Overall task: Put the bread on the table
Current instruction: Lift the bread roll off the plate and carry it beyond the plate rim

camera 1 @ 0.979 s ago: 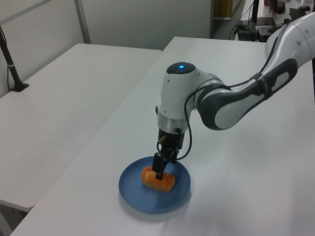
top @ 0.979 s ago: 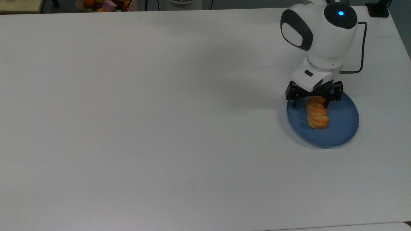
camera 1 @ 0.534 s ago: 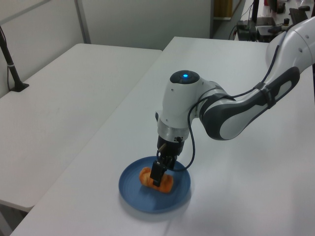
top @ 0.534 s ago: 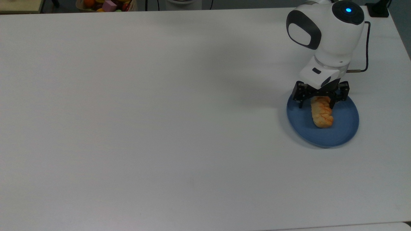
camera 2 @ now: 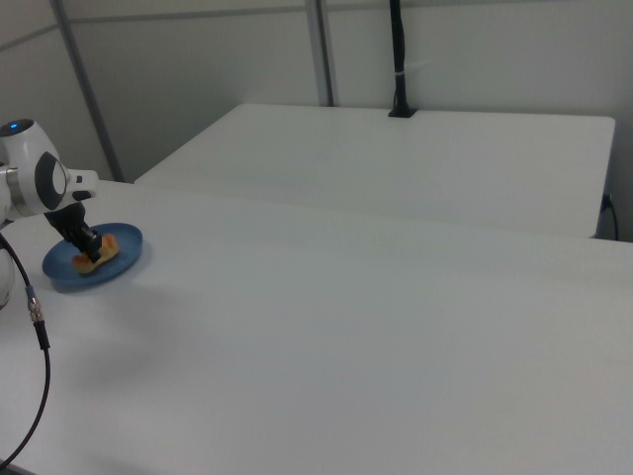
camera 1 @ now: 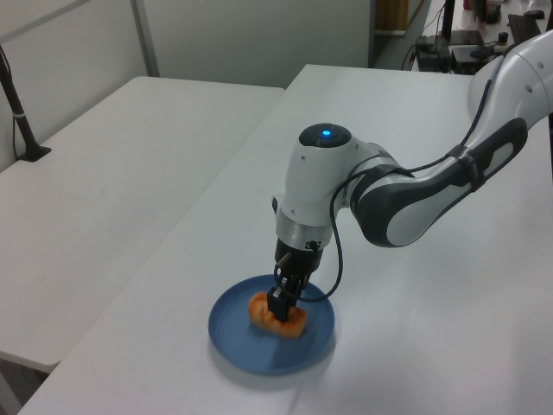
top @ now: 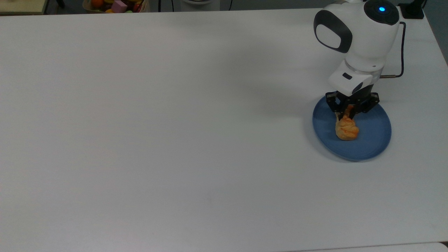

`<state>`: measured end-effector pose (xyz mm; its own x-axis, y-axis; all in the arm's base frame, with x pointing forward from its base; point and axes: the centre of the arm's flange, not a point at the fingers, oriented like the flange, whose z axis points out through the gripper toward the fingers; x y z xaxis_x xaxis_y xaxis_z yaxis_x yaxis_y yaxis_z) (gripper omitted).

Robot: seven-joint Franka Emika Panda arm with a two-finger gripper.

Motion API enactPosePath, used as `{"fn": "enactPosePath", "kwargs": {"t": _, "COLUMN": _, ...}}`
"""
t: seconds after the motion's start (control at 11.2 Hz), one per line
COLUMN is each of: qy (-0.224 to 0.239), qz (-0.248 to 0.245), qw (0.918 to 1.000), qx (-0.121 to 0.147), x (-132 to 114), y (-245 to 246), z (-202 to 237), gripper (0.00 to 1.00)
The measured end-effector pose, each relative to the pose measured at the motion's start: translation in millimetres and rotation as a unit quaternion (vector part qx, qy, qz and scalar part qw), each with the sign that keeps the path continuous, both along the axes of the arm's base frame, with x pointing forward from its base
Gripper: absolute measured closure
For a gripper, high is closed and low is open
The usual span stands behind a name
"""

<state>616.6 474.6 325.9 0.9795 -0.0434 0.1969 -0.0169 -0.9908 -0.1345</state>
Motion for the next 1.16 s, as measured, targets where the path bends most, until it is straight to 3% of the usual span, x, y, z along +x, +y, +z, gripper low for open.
{"fn": "enactPosePath", "kwargs": {"t": 0.53, "qy": -0.011, "qz": -0.003, "qw": 0.9999, "qx": 0.007, "x": 2, "y": -1, "z": 17, "gripper": 0.91}}
{"fn": "enactPosePath", "kwargs": {"t": 0.89, "qy": -0.041, "qz": -0.017, "qw": 0.9986, "qx": 0.031, "x": -9, "y": -20, "z": 100, "gripper": 0.91}}
{"fn": "enactPosePath", "kwargs": {"t": 1.16, "qy": -0.024, "qz": -0.028, "qw": 0.9968, "qx": 0.071, "x": -40, "y": -48, "z": 162, "gripper": 0.91}}
